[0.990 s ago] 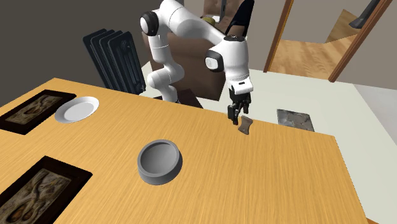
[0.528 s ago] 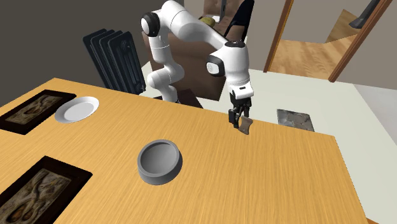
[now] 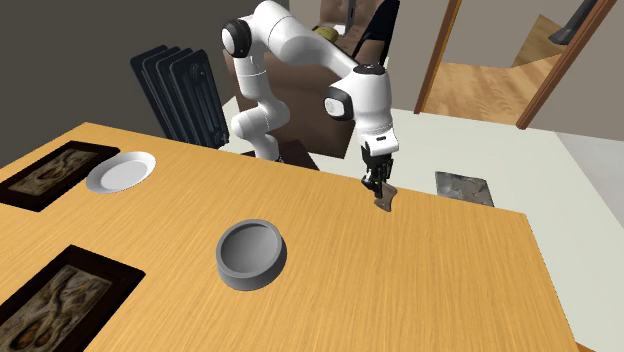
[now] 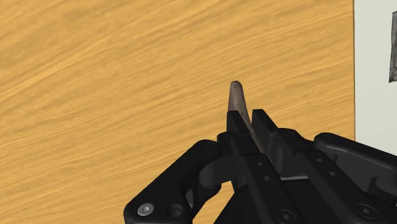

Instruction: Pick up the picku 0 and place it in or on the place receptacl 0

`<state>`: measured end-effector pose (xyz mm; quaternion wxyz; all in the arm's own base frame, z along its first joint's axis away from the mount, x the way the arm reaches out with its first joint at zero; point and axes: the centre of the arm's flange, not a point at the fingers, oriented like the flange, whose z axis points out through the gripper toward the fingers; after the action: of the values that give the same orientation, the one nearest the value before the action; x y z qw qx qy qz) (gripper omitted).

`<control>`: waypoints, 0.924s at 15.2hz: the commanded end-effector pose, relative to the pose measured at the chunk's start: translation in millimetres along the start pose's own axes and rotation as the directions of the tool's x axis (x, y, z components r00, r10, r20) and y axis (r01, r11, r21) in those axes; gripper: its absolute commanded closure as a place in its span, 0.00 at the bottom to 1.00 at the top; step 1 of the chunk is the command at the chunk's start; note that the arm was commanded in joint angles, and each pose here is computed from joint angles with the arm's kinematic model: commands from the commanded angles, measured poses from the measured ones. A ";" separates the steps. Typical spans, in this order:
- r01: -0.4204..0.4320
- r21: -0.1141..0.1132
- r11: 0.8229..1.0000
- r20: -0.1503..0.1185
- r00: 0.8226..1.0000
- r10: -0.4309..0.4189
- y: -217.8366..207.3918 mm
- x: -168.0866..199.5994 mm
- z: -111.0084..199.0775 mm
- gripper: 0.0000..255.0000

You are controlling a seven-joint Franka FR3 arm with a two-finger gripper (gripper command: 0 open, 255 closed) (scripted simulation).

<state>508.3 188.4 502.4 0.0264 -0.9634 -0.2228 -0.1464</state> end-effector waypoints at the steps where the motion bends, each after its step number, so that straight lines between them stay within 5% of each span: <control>1: 0.000 0.000 1.000 0.001 1.000 0.000 0.0 -0.1 0.3 1.00; 6: 0.000 0.000 1.000 0.001 1.000 0.000 0.0 -0.1 0.3 1.00; 14: 0.000 0.000 1.000 0.001 1.000 0.000 0.7 12.3 -40.1 1.00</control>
<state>508.7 188.3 540.1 0.0264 -0.9635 -0.2227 -0.1464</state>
